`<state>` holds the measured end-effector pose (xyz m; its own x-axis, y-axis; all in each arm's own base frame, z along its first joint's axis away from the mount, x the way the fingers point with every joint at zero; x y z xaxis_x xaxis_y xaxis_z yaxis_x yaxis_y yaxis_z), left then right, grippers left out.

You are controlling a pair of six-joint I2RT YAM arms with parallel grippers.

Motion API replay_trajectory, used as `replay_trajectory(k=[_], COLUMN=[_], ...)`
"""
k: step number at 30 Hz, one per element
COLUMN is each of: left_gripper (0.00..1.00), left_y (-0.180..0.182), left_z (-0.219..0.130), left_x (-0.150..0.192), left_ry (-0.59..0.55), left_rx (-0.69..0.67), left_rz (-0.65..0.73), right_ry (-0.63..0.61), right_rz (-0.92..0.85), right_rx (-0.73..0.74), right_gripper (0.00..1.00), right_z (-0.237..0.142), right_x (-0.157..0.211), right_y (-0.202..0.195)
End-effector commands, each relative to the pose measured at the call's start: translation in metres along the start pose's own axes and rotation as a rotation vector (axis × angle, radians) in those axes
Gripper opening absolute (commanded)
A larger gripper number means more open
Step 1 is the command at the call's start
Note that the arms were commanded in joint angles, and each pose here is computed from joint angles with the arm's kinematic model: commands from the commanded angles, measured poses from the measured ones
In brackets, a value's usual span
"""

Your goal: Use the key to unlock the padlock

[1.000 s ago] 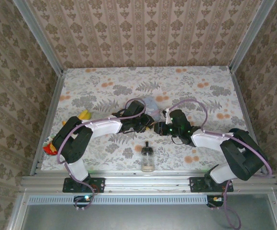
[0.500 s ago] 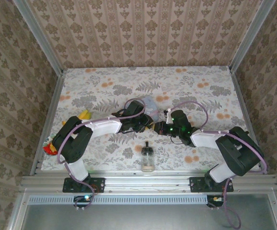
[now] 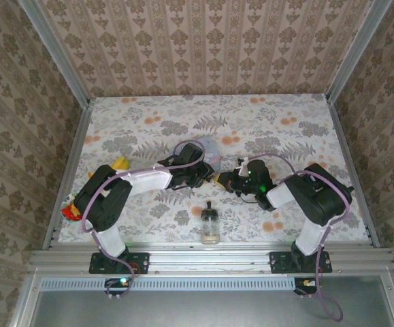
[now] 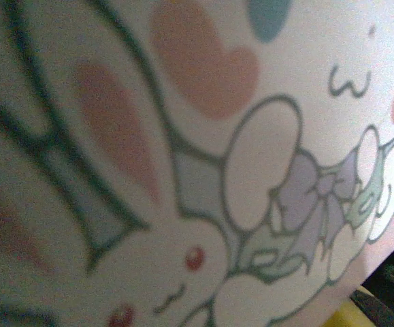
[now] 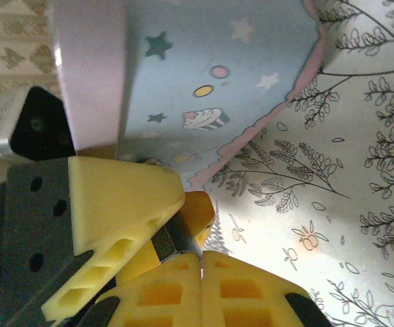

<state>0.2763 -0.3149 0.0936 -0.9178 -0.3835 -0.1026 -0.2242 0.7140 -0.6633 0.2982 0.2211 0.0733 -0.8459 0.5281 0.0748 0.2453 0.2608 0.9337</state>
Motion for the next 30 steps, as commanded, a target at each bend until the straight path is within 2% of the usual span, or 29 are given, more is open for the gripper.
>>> replay_trajectory(k=[1,5,12,17,21,26,28,30], left_gripper=[0.17,0.17,0.19,0.18,0.17,0.16,0.16,0.16], left_y=[-0.044,-0.043,-0.046,-0.049,-0.044,-0.038,-0.038,-0.039], left_z=[-0.013,-0.010,-0.008,-0.009,-0.013,-0.016,-0.016,-0.017], left_x=[0.019,0.020,0.022,0.022,0.018,0.014,0.015,0.014], left_ry=[0.092,0.097,0.102,0.100,0.083,0.068,0.068,0.064], left_rx=[0.187,0.182,0.193,0.196,0.178,0.167,0.169,0.170], left_rz=[0.053,0.054,0.063,0.062,0.054,0.042,0.041,0.041], right_ry=[-0.042,-0.033,-0.026,-0.027,-0.061,-0.092,-0.102,-0.127], right_rz=[0.174,0.248,0.299,0.248,0.165,0.049,0.011,-0.048], right_rx=[-0.051,-0.119,-0.117,-0.092,0.011,0.120,0.155,0.207], right_gripper=[0.00,0.00,0.00,0.00,0.15,0.19,0.31,0.38], right_z=[0.004,0.008,0.009,0.009,0.002,-0.012,-0.017,-0.024], right_x=[-0.009,-0.011,-0.009,-0.008,-0.008,-0.008,-0.009,-0.009], right_y=[-0.005,-0.002,-0.003,-0.001,-0.004,0.008,0.014,0.019])
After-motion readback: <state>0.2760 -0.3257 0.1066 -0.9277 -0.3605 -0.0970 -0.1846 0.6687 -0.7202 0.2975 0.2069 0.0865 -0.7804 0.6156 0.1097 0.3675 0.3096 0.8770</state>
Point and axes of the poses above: each hand's point on the last joint's axis, 136 mm out from that joint toward the fingers, its own z axis out along the fingers, its own y axis along the line the jaws close on, x = y × z, the point moved 4 cm from there along -z, back along the fingers, and after that the axes turned 9 degrees about z, right-handed, at the moved point
